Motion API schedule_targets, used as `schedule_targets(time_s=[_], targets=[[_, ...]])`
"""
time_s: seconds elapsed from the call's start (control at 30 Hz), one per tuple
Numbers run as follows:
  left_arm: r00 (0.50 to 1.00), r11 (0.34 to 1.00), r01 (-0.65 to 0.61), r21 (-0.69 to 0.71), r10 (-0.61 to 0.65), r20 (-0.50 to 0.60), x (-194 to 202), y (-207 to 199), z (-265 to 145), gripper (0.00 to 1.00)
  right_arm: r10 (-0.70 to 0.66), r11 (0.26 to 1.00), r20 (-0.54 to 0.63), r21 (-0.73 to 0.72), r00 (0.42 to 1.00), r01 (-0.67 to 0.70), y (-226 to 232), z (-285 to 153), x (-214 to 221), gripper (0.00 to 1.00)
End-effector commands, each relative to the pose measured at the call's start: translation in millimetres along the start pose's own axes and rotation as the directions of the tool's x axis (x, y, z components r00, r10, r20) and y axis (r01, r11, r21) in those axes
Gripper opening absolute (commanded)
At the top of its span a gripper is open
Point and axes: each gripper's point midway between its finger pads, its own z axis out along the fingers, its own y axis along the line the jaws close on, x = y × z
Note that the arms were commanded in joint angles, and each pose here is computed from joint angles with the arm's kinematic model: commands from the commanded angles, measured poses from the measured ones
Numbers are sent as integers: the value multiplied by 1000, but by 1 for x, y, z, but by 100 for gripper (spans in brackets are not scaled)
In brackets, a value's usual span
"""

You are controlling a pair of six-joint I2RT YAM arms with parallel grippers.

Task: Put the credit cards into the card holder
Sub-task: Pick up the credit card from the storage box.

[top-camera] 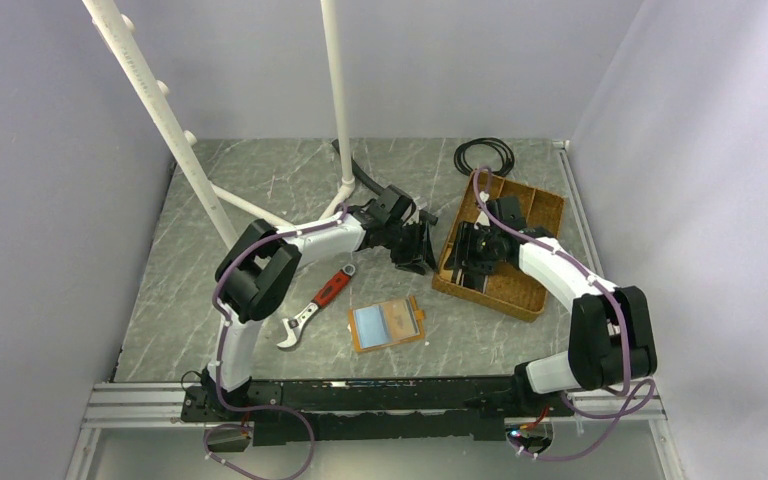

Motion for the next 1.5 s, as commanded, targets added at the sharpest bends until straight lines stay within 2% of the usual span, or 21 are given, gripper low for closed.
schedule_targets(time_s=[0.0, 0.23, 0.47, 1.47], targets=[[998, 998, -45, 54, 42, 48, -7, -25, -20, 46, -27, 999, 92, -39, 995, 31, 16, -9, -25, 52], [998, 997, -43, 57, 41, 44, -5, -25, -20, 46, -33, 999, 94, -20, 995, 35, 15, -13, -25, 53], [998, 997, -42, 59, 39, 46, -5, -25, -21, 46, -53, 998, 81, -14, 995, 54, 18, -9, -23, 60], [999, 997, -35, 66, 33, 37, 0, -23, -21, 46, -82, 997, 118, 23, 990, 79, 21, -1, -41, 65]])
